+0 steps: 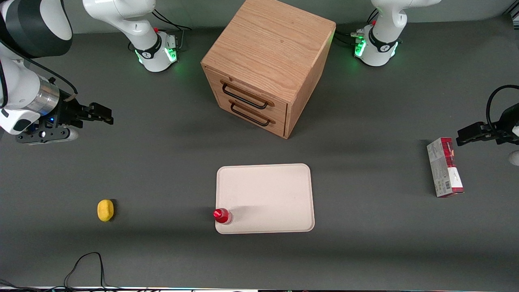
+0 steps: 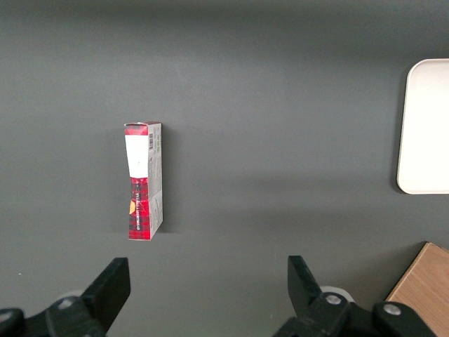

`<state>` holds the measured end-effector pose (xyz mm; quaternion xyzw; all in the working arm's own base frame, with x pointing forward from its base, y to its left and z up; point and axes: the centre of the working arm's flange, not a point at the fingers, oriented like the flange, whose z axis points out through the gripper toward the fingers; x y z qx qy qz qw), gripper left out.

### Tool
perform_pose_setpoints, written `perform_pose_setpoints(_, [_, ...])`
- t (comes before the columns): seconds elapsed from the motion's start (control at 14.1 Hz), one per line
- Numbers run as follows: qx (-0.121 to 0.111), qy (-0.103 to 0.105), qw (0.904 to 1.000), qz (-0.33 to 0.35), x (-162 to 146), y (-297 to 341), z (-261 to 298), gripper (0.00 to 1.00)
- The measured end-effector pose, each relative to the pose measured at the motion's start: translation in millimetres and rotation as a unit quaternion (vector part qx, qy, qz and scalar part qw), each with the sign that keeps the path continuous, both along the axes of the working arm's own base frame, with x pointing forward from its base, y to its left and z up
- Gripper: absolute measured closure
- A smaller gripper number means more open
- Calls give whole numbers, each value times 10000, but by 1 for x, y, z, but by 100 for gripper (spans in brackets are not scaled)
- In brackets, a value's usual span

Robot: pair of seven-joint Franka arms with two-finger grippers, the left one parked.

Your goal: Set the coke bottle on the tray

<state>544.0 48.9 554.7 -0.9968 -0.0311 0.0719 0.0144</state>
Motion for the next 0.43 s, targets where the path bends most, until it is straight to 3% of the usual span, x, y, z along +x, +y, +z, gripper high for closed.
perform_pose_setpoints(0.43, [206, -30, 9997, -106, 0, -5, 18, 0])
